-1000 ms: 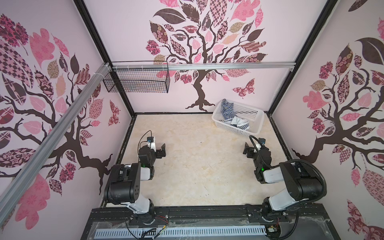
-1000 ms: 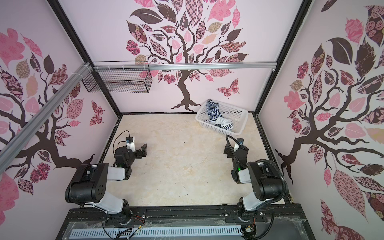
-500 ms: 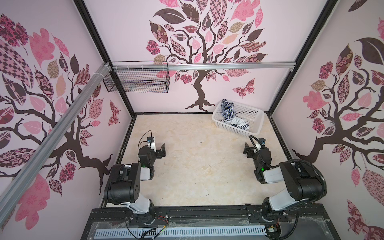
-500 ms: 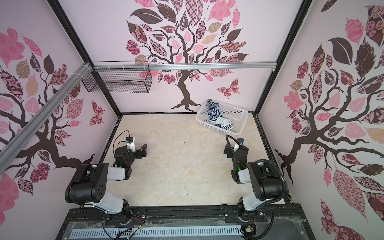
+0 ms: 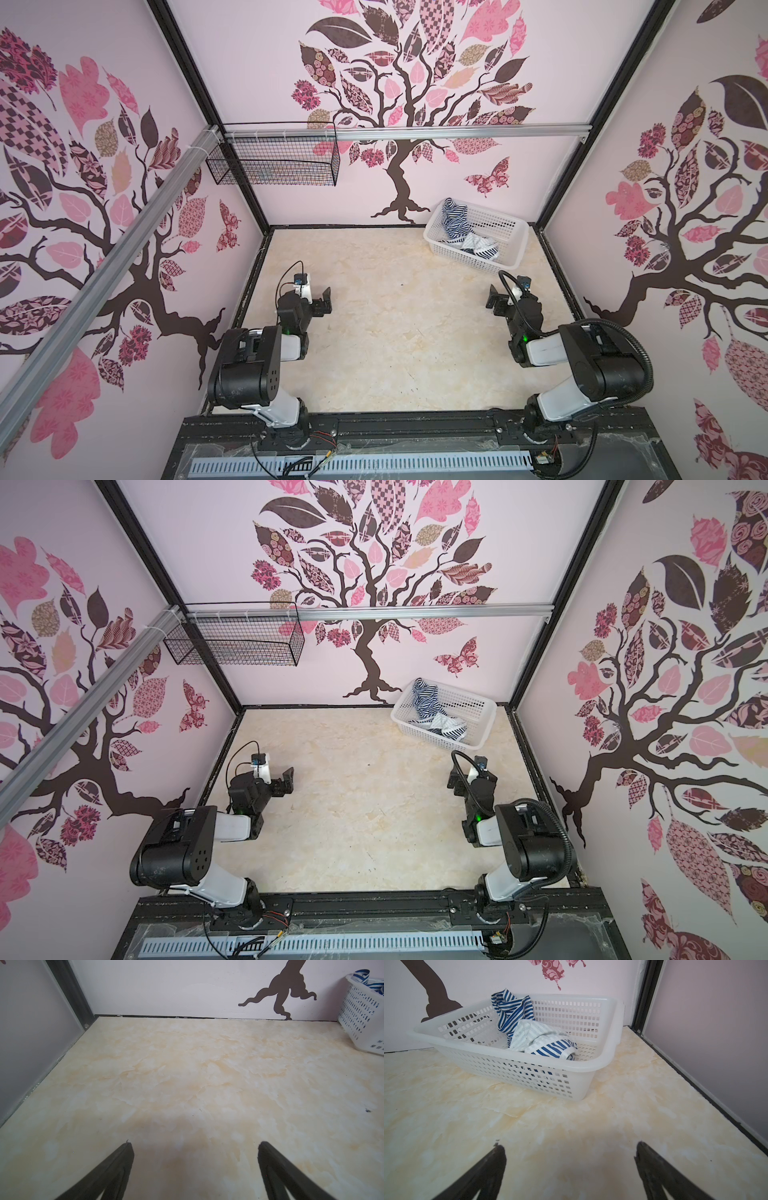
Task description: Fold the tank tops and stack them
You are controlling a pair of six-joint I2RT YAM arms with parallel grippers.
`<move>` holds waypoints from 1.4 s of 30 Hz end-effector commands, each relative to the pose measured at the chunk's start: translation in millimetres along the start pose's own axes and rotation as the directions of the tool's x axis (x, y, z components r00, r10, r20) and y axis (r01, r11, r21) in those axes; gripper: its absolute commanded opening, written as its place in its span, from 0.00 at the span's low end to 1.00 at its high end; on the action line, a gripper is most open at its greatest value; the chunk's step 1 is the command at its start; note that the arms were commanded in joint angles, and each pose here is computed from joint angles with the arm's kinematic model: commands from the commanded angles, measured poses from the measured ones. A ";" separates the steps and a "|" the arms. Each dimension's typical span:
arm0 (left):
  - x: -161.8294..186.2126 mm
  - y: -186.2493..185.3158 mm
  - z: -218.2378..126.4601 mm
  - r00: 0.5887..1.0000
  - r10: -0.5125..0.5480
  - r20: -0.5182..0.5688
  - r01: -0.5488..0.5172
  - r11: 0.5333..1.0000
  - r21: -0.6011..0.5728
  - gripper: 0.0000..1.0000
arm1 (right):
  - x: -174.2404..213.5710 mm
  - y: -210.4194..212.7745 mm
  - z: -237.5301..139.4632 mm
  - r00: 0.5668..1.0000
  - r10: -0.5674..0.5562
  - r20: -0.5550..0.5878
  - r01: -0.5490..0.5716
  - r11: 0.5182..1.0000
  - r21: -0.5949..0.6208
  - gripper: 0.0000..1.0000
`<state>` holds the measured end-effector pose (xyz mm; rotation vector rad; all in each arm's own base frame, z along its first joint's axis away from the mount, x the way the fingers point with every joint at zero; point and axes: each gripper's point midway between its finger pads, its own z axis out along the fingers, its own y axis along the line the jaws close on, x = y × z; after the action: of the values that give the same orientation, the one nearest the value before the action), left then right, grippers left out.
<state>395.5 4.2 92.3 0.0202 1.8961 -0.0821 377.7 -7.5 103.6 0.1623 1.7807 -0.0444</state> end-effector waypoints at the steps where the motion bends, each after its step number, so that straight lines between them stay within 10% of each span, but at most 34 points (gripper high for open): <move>1: -11.2 2.8 0.4 1.000 -0.002 0.029 0.002 1.000 -0.014 0.97 | -10.7 1.9 3.5 1.000 0.006 0.025 -0.006 1.000 -0.002 1.00; 14: -73.3 16.3 -54.0 0.998 -0.046 0.039 0.049 0.994 -0.096 0.97 | -57.8 -21.6 -24.2 0.992 0.119 0.032 -0.123 0.983 0.135 1.00; 19: -79.6 17.6 -72.9 0.998 -0.062 -0.023 0.059 0.992 -0.110 0.97 | -87.5 -62.8 -42.1 0.899 0.436 0.052 -0.414 0.804 0.427 1.00; 23: -67.2 8.3 -74.8 0.984 -0.058 -0.167 0.049 0.997 -0.060 0.97 | -135.4 -40.0 -59.8 0.862 0.499 -0.088 -0.433 0.816 0.382 1.00; 28: -38.1 8.6 -61.9 0.919 -0.078 -0.387 0.065 0.997 -0.046 0.97 | -203.7 -26.1 -84.9 0.869 0.492 0.057 -0.493 0.849 0.188 1.00; 36: -24.0 -2.4 -62.7 0.882 -0.113 -0.457 0.125 0.992 -0.005 0.97 | -261.2 4.8 -14.9 0.917 0.376 -0.129 -0.348 0.917 0.197 1.00; 42: -20.0 -6.0 -72.1 0.865 -0.044 -0.500 0.073 0.997 0.038 0.94 | -246.8 63.6 82.4 0.873 0.331 -0.359 -0.339 0.940 0.043 1.00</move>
<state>340.0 6.6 131.6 -0.0388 2.3777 -0.1775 494.6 -5.0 370.4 0.5858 1.9044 0.1763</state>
